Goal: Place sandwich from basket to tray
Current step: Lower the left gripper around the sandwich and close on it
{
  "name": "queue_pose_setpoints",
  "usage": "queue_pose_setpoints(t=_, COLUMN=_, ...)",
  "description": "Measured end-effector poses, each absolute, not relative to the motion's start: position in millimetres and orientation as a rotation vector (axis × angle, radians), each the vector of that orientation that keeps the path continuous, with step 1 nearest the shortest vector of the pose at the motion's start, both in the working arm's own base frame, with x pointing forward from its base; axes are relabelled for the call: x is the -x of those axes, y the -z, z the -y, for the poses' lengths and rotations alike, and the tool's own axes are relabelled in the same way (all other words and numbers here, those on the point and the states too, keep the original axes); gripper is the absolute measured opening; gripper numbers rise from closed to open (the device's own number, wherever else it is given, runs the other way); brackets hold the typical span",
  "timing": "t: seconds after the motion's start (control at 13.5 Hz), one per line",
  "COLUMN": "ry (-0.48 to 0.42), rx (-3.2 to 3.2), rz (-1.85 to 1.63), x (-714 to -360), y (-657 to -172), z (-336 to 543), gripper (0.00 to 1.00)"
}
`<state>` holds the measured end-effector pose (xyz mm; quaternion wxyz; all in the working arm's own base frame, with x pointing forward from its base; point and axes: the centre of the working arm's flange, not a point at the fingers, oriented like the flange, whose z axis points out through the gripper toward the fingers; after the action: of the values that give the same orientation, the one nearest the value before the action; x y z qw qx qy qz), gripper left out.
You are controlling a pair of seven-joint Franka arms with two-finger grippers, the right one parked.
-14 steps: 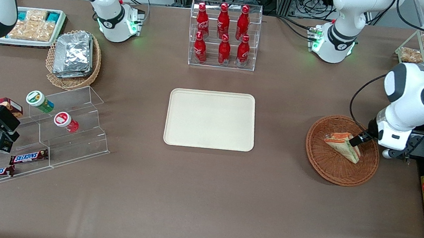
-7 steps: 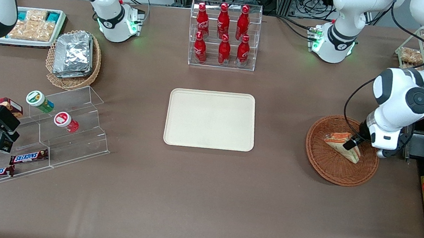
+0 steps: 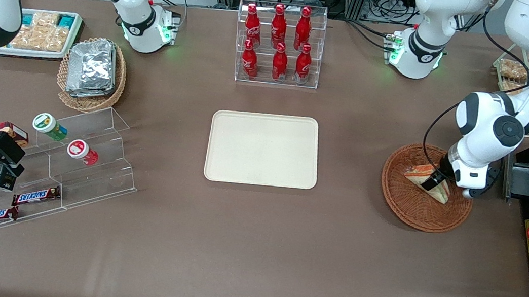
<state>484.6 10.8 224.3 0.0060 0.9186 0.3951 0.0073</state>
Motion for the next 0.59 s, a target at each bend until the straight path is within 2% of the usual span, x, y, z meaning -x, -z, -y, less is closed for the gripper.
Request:
queue_pose_setpoints(t=0.07, ry=-0.023, rx=-2.863, rz=-1.262, x=-484.6, y=-222.9, z=-10.7, gripper=0.93)
queue_pose_setpoints(t=0.15, ry=-0.024, rx=-2.856, rz=-1.275, x=-484.7, y=-222.7, z=-10.7, gripper=0.78)
queue_pose_setpoints(t=0.37, ry=-0.026, rx=-2.852, rz=-1.283, x=-485.0, y=-222.8, z=-10.0, gripper=0.47)
queue_pose_setpoints(t=0.44, ry=-0.028, rx=-2.851, rz=-1.283, x=-485.4, y=-223.1, z=-9.8, gripper=0.40)
queue_pose_setpoints(t=0.59, ry=-0.036, rx=-2.849, rz=-1.282, x=-488.5, y=-226.2, z=-9.9, gripper=0.35)
